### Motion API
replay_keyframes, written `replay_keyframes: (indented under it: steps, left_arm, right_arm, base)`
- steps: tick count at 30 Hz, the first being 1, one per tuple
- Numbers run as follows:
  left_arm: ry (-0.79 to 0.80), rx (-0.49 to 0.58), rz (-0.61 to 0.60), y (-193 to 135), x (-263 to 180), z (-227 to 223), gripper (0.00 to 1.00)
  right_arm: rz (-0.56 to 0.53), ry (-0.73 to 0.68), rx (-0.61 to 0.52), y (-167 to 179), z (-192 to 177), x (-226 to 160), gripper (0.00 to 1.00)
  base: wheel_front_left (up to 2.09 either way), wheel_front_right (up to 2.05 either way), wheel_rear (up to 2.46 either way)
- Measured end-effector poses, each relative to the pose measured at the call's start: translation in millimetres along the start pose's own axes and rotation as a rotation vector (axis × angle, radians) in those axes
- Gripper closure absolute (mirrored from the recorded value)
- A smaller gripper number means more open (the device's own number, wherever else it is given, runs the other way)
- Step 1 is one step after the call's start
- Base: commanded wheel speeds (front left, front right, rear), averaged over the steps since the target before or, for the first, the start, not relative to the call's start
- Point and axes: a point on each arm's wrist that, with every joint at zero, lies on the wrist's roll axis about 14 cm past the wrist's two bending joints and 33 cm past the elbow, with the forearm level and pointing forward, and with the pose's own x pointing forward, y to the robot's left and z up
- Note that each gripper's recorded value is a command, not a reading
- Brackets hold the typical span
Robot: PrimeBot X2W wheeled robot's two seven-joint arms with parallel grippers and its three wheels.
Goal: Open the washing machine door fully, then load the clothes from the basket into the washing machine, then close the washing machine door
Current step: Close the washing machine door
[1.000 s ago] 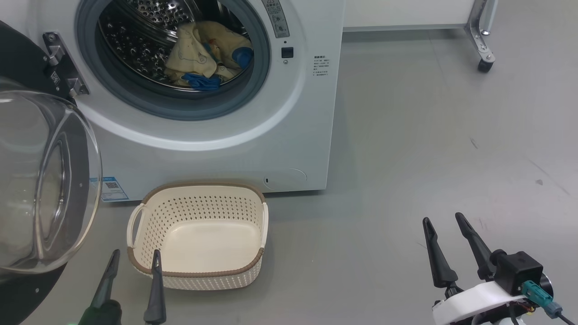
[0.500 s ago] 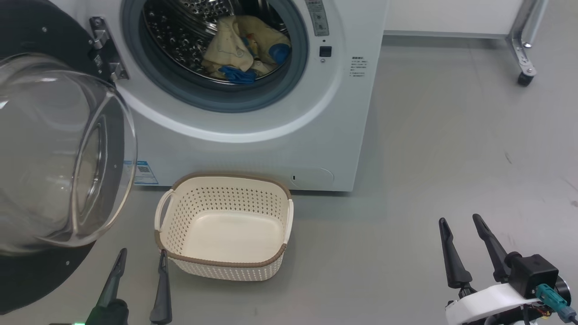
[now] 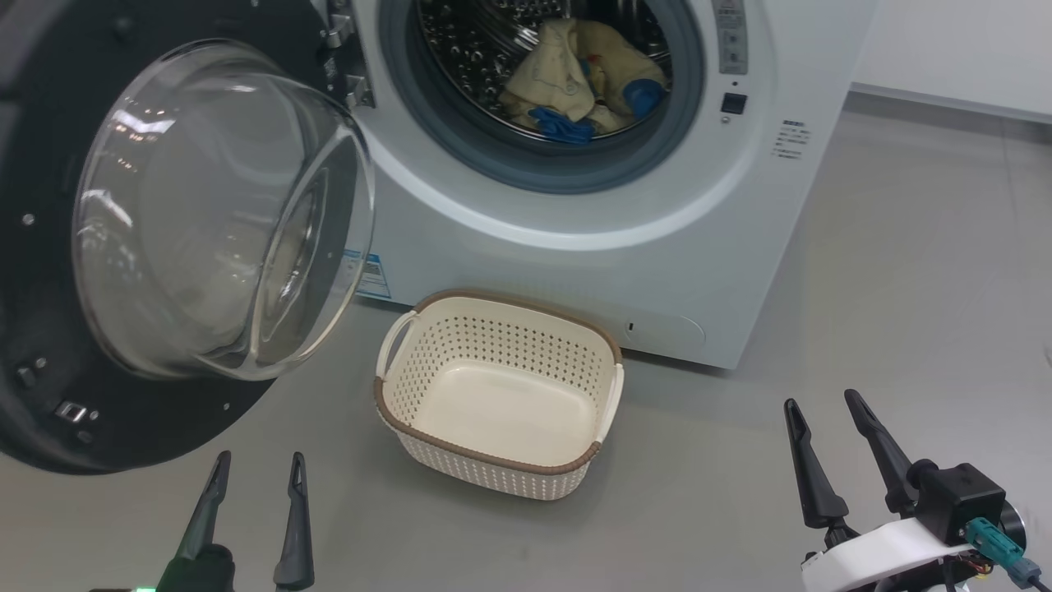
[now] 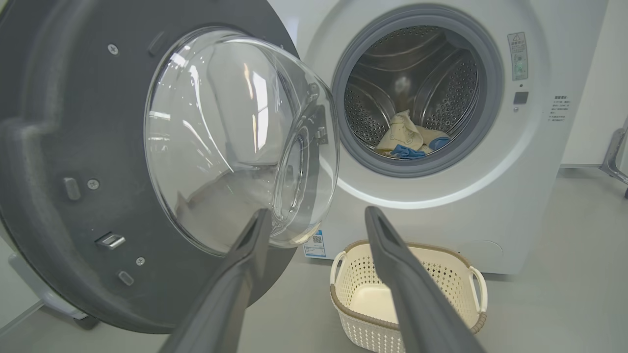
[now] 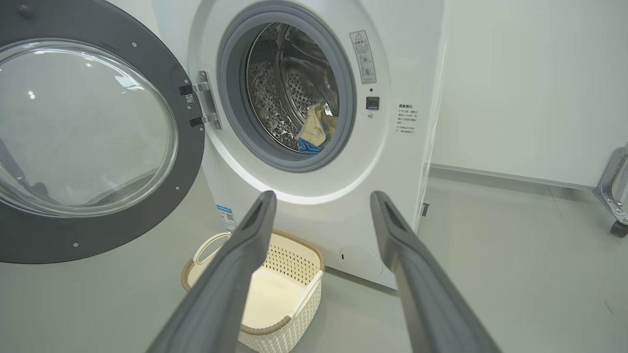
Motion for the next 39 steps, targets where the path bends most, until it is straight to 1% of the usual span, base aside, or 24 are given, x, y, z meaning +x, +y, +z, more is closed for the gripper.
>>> replay_keyframes:
  steps: [6, 9, 12, 14, 17, 25, 26, 28, 29, 30, 39]
  left_arm:
    - [-0.01, -0.001, 0.07, 19.0, -14.3, 3.1, 0.0]
    - [-0.017, -0.001, 0.112, 31.1, -21.8, 5.4, 0.0]
    - [-0.028, -0.002, 0.176, 49.8, -29.7, 8.6, 0.0]
    - [-0.035, -0.002, 0.192, 54.3, -32.8, 10.3, 0.0]
    - [-0.042, -0.006, 0.201, 56.6, -36.2, 11.9, 0.0]
    - [-0.042, -0.012, 0.21, 58.9, -40.8, 11.1, 0.0]
    - [-0.043, -0.014, 0.21, 59.0, -40.9, 11.1, 0.05]
    - [-0.044, -0.017, 0.213, 59.7, -41.0, 11.3, 0.53]
    - [-0.044, -0.017, 0.213, 59.7, -41.0, 11.3, 0.64]
    - [-0.044, -0.017, 0.213, 60.0, -41.1, 11.4, 1.0]
    - [-0.053, -0.025, 0.213, 59.7, -41.3, 13.9, 1.0]
  right_arm:
    - [0.082, 0.016, 0.006, 23.3, -4.9, 15.1, 0.0]
    - [0.132, 0.026, 0.012, 39.7, -8.1, 20.6, 0.0]
    - [0.193, 0.046, 0.023, 60.4, -13.1, 23.3, 0.0]
    - [0.215, 0.048, 0.027, 67.9, -13.5, 24.3, 0.0]
    - [0.232, 0.048, 0.028, 74.8, -13.0, 24.5, 0.0]
    - [0.237, 0.057, 0.022, 77.0, -14.4, 22.9, 0.0]
    - [0.236, 0.057, 0.022, 76.9, -14.6, 22.8, 0.0]
    - [0.236, 0.059, 0.022, 76.9, -14.9, 22.4, 0.0]
    - [0.236, 0.059, 0.022, 76.9, -14.9, 22.4, 0.0]
    - [0.235, 0.059, 0.022, 76.8, -15.0, 22.3, 0.0]
    - [0.233, 0.061, 0.022, 76.6, -15.7, 21.7, 0.0]
  base:
    - [0.0, 0.0, 0.0]
    - [0.0, 0.0, 0.0]
    - [0.0, 0.0, 0.0]
    - [0.0, 0.0, 0.0]
    - [0.0, 0.0, 0.0]
    - [0.0, 0.0, 0.0]
    - [0.0, 0.0, 0.0]
    - [0.0, 0.0, 0.0]
    - [0.0, 0.0, 0.0]
    - [0.0, 0.0, 0.0]
    - [0.0, 0.0, 0.0]
